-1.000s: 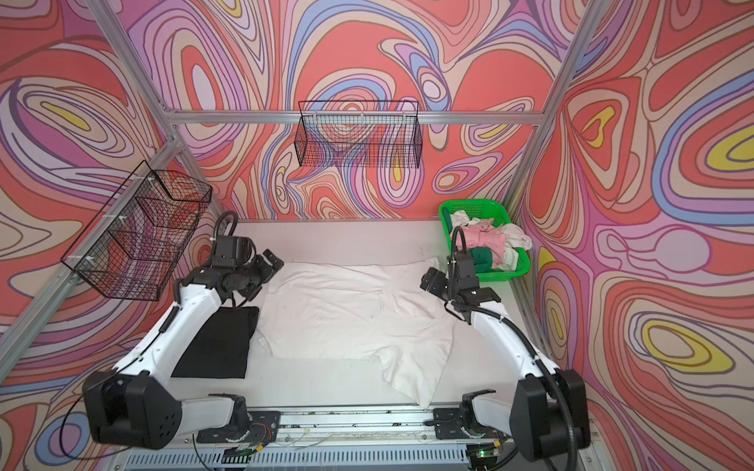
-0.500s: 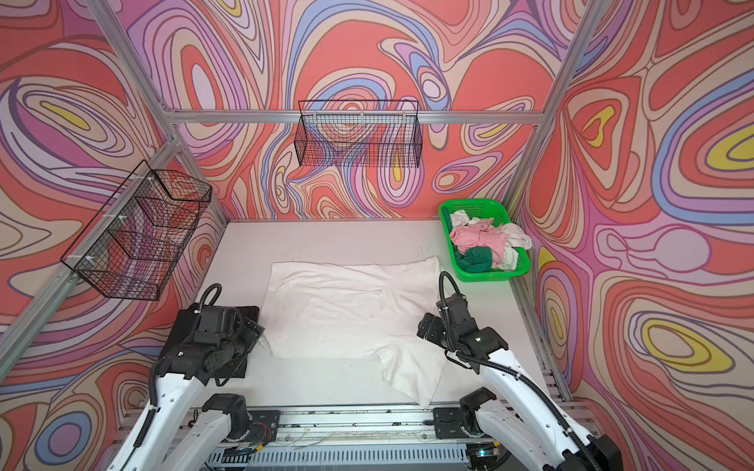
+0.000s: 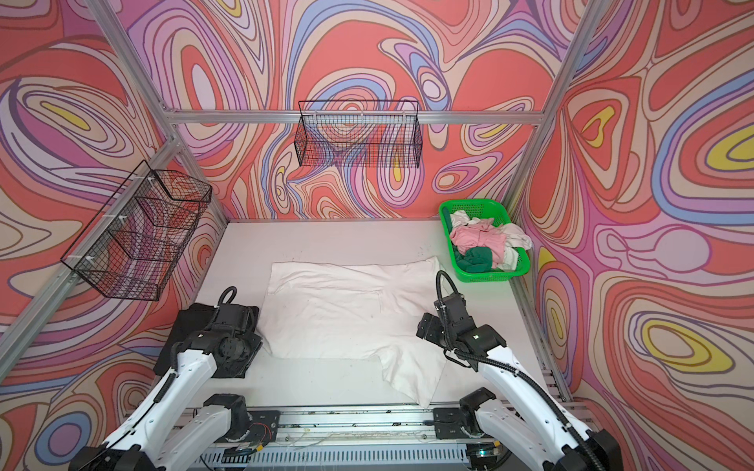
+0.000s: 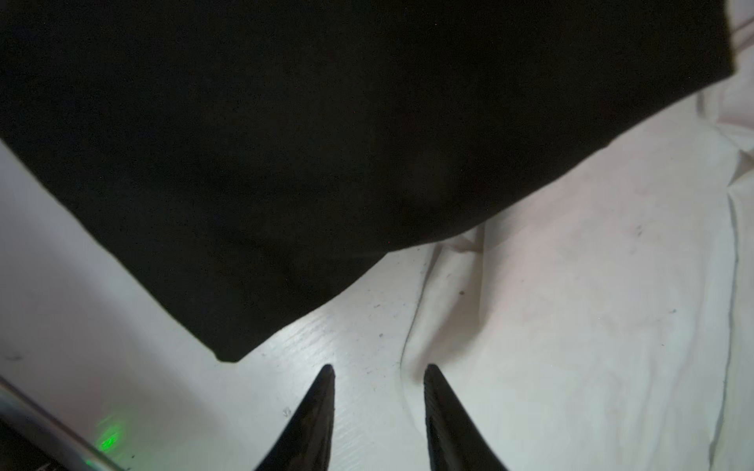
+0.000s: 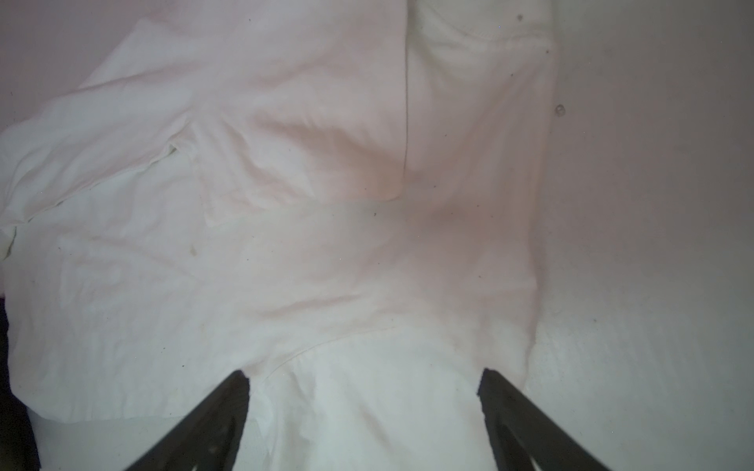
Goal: Fold and stack the t-shirts
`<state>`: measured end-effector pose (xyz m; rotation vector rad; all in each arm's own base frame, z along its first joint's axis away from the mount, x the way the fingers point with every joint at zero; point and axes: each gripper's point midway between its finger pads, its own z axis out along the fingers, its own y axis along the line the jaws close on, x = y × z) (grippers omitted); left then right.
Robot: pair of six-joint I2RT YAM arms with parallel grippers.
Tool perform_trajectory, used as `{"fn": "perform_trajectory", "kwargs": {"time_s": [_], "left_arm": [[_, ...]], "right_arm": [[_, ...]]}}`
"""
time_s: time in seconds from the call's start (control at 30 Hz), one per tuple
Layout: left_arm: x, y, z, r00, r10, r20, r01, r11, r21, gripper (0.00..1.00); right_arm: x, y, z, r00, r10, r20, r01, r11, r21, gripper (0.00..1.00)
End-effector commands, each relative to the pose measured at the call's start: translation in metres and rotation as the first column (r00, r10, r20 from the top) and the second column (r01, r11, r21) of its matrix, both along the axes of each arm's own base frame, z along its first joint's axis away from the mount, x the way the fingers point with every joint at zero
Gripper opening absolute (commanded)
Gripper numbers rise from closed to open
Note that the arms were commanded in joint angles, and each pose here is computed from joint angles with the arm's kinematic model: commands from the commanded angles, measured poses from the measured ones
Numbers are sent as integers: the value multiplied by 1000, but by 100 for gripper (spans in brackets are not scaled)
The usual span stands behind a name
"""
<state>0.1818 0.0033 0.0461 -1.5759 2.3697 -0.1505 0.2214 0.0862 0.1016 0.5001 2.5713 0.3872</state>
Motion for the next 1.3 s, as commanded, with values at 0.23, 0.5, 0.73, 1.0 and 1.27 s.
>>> {"fn": "perform_trajectory", "kwargs": {"time_s": [0.23,0.5,0.73,1.0,1.27], "left_arm": [[18,7,-24,998,-42,-49,45,997,63,46],[35,9,-24,999,-51,5,51,996,80,53],[51,8,-22,998,-64,11,63,994,87,52],[53,5,-34,997,-70,-15,70,995,69,47],[48,1,-40,994,-98,-42,102,991,90,42]], "right_arm": [[6,5,8,999,17,33,-17,1000,6,92],[7,4,8,999,14,42,-14,1000,0,91],[8,7,9,999,20,45,-21,1000,5,91],[7,7,6,999,18,42,-18,1000,9,91],[7,7,9,999,17,48,-18,1000,7,91]]}}
